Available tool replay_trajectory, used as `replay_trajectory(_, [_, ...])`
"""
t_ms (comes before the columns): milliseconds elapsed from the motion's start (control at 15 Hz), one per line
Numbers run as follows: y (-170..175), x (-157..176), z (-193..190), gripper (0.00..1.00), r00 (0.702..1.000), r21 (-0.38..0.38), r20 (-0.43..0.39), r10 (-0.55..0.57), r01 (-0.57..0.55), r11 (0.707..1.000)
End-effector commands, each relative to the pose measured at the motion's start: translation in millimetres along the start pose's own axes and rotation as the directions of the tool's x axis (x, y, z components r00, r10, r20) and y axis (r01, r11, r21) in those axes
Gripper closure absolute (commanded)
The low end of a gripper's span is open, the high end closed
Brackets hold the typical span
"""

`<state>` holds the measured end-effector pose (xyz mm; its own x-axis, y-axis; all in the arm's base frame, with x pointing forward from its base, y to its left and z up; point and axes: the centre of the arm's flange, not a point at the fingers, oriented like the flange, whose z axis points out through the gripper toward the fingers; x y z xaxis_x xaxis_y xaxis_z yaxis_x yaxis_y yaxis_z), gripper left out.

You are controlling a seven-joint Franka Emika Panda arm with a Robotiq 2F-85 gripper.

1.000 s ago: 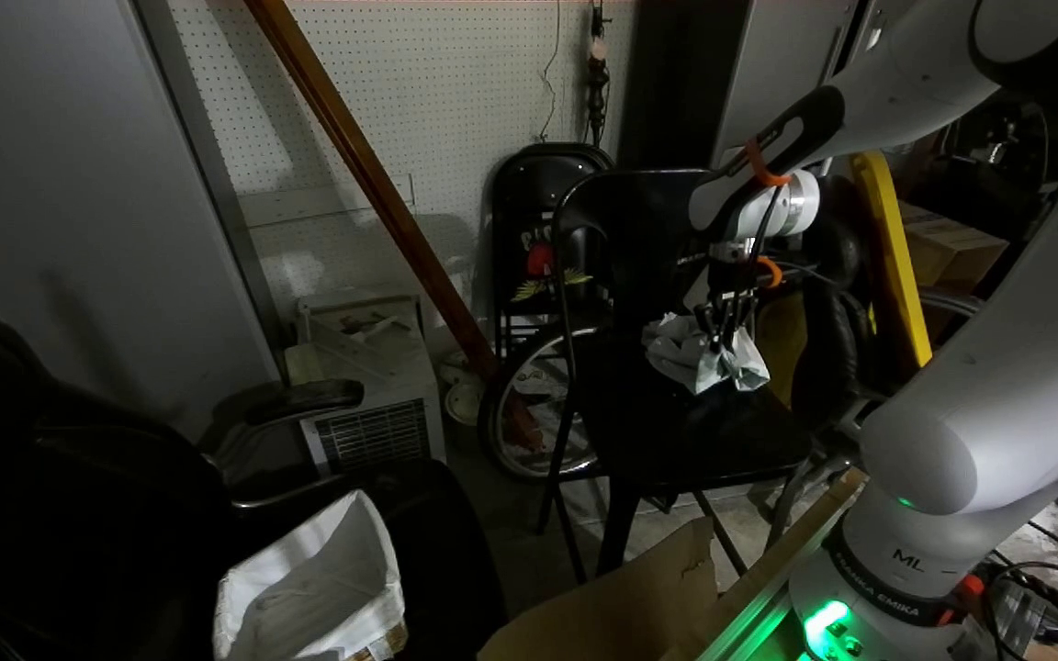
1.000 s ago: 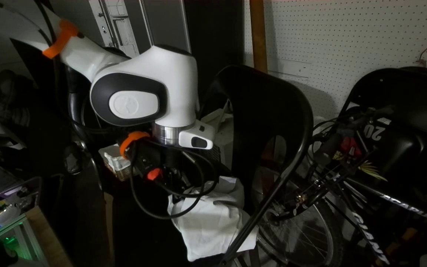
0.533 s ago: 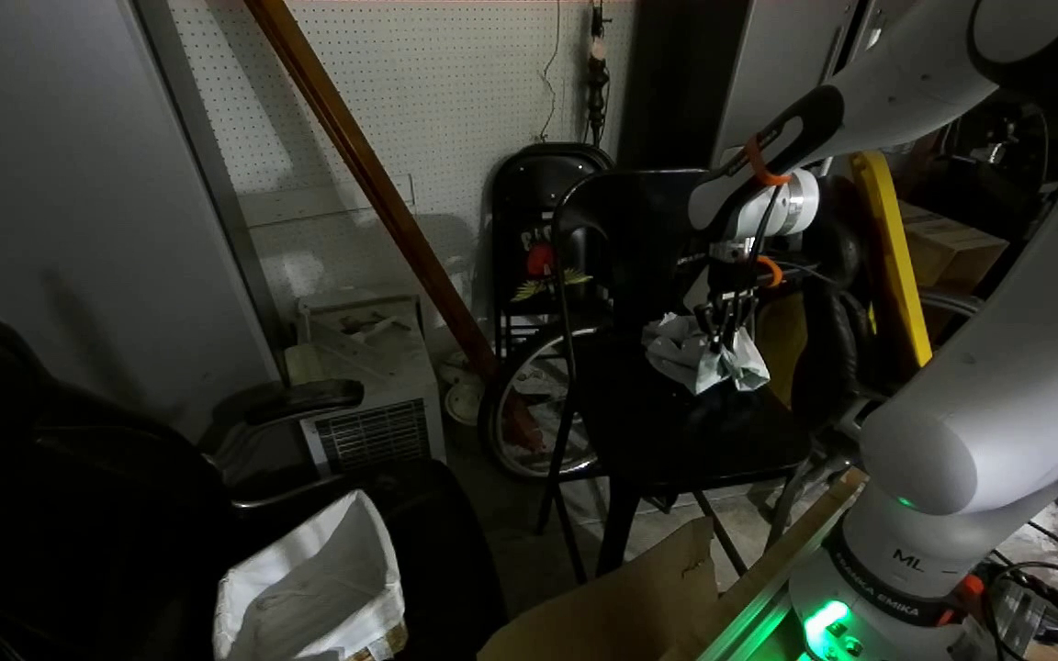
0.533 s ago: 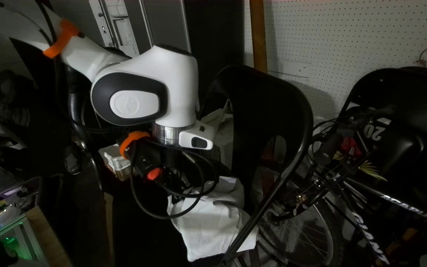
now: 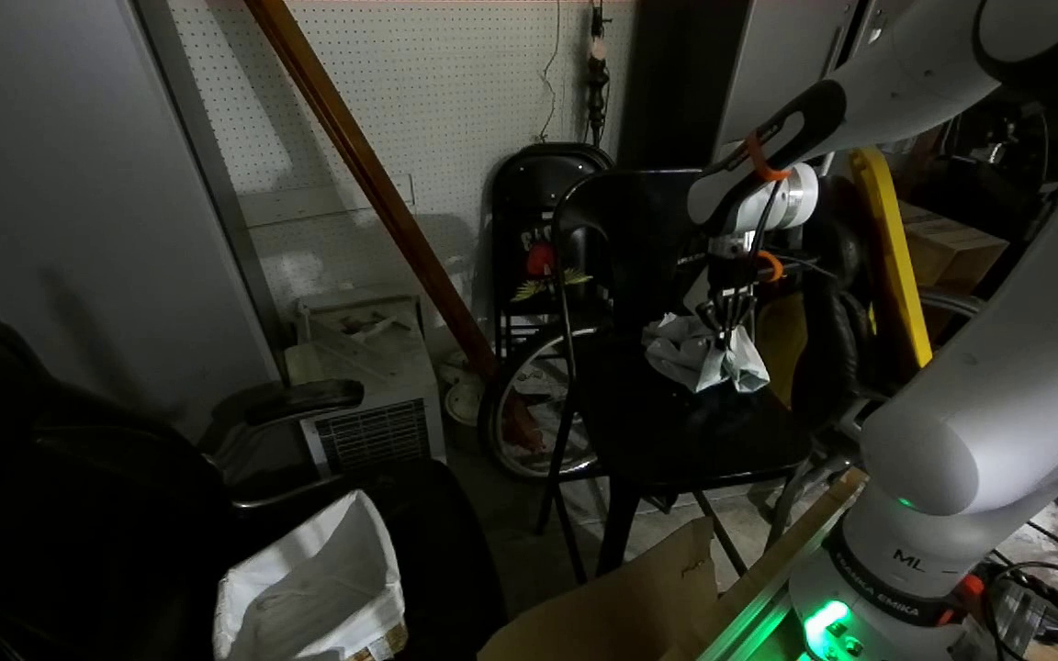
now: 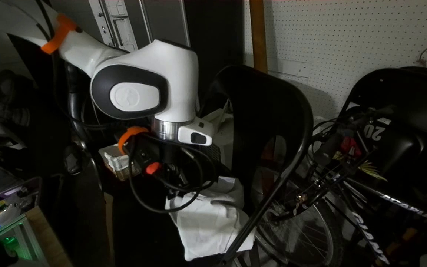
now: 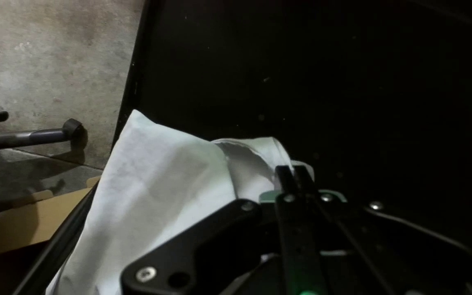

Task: Lay the white object over the chair

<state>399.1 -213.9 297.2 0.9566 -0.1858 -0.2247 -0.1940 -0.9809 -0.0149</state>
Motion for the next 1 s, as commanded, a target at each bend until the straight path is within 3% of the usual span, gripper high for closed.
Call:
replay_trajectory(0, [-12, -22, -45, 0.99, 1.0, -0.035, 0.023, 0.011, -0.01, 0.999])
replay_trajectory(200, [-34, -51, -98, 0.99, 1.0, -0.065, -0.025, -0.003, 0.001, 0.998])
replay_trajectory(467, [-63, -91, -172, 0.99, 0.989, -0.023, -0.133, -0.06, 0.057, 0.998])
replay_trajectory(800, [-84, -134, -250, 0.99, 0.93, 0.023, -0.359, -0.077, 0.092, 0.996])
replay_trajectory(933, [-86, -147, -269, 0.99, 0.909, 0.037, -0.411, -0.071, 0.094, 0.995])
